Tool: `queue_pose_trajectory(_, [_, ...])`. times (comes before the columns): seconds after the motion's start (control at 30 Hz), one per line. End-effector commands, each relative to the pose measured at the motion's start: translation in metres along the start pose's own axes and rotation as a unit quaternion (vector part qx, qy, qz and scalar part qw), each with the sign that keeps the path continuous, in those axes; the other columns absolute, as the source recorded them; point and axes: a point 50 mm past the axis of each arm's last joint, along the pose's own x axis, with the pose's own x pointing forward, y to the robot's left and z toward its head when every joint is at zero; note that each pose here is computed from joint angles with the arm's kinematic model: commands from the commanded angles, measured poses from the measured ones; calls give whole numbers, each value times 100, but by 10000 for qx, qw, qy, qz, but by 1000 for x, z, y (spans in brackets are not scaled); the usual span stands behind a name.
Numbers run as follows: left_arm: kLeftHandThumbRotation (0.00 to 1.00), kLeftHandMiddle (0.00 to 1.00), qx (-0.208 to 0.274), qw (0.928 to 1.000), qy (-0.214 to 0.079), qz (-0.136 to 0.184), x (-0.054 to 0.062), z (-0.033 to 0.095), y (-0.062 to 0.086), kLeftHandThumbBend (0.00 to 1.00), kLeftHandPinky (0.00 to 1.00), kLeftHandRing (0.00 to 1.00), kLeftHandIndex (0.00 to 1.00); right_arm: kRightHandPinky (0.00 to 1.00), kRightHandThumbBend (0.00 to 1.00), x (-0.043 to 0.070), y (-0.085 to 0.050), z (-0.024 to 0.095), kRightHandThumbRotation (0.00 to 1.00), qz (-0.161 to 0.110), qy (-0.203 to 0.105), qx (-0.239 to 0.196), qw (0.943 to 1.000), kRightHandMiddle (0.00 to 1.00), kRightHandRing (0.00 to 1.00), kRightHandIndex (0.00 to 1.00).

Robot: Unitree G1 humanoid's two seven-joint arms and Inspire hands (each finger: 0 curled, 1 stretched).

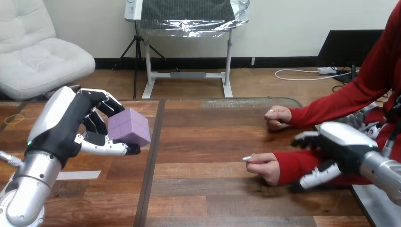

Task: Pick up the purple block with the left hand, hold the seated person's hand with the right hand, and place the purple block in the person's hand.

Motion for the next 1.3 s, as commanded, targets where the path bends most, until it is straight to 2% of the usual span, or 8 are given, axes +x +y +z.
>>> queue_pose_trajectory(0.0, [0,38,-10,9984,-357,437,6,14,20,82,28,33,41,82,100,11,-34,13,44,-224,-87,-153,9996,85,84,85])
queue_pose_trajectory(0.13, [0,38,-4,9982,-377,459,6,15,21,82,28,33,41,80,100,12,-32,13,45,-114,0,-159,9998,86,85,86])
queue_pose_trajectory(0.37, [0,38,-2,9981,-359,493,5,15,23,83,29,33,41,78,100,14,-27,11,48,-66,136,-185,9997,86,86,86])
queue_pose_trajectory(0.57, [0,38,-14,9982,-340,499,4,14,24,83,30,34,41,77,100,15,-24,10,46,-34,290,-277,9992,87,87,87])
queue_pose_trajectory(1.0, [0,39,-14,9981,-390,480,3,13,25,83,29,34,41,72,100,16,-21,10,30,-65,396,-414,9983,84,82,84])
queue_pose_trajectory(1.27, [0,39,-24,9981,-387,484,2,13,25,83,30,34,41,69,100,17,-20,10,25,-68,419,-473,9980,81,79,82])
